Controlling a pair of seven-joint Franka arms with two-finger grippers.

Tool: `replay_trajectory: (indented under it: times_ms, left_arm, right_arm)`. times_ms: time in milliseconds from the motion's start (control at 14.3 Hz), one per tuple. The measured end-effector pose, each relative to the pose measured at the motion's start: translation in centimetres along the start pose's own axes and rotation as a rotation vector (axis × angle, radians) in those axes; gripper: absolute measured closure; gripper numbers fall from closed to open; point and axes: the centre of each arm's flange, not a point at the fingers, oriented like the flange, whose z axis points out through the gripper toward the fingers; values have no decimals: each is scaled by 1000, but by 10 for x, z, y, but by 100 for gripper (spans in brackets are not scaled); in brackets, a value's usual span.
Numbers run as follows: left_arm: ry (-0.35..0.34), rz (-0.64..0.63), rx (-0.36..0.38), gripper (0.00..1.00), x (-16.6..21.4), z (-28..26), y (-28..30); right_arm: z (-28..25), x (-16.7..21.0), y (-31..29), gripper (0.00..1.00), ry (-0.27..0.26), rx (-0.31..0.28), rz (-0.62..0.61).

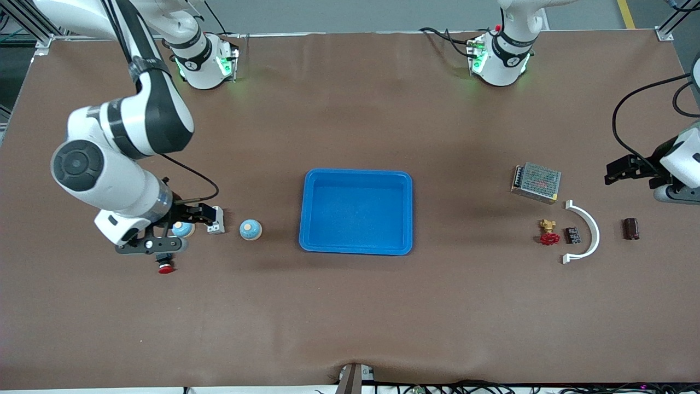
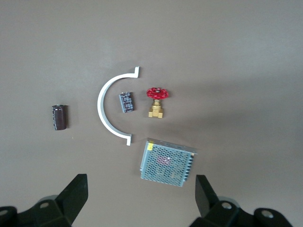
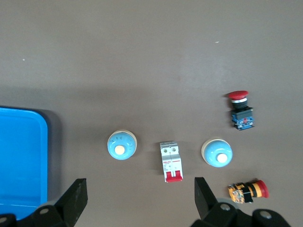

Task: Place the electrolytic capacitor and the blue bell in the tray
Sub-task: 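Lower the right gripper onto the bell while the left gripper nears the capacitor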

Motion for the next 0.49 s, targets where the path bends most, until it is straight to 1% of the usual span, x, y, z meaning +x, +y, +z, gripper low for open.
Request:
replay_trajectory:
  times_ms: [279, 488]
  left_arm:
    - [18, 7, 2, 0, 4, 32, -46]
    - [33, 2, 5, 0, 11, 54, -60]
  right_arm:
    - [38, -6, -9, 0, -8, -2, -15]
    - [56, -11, -16, 0, -16, -4, -26]
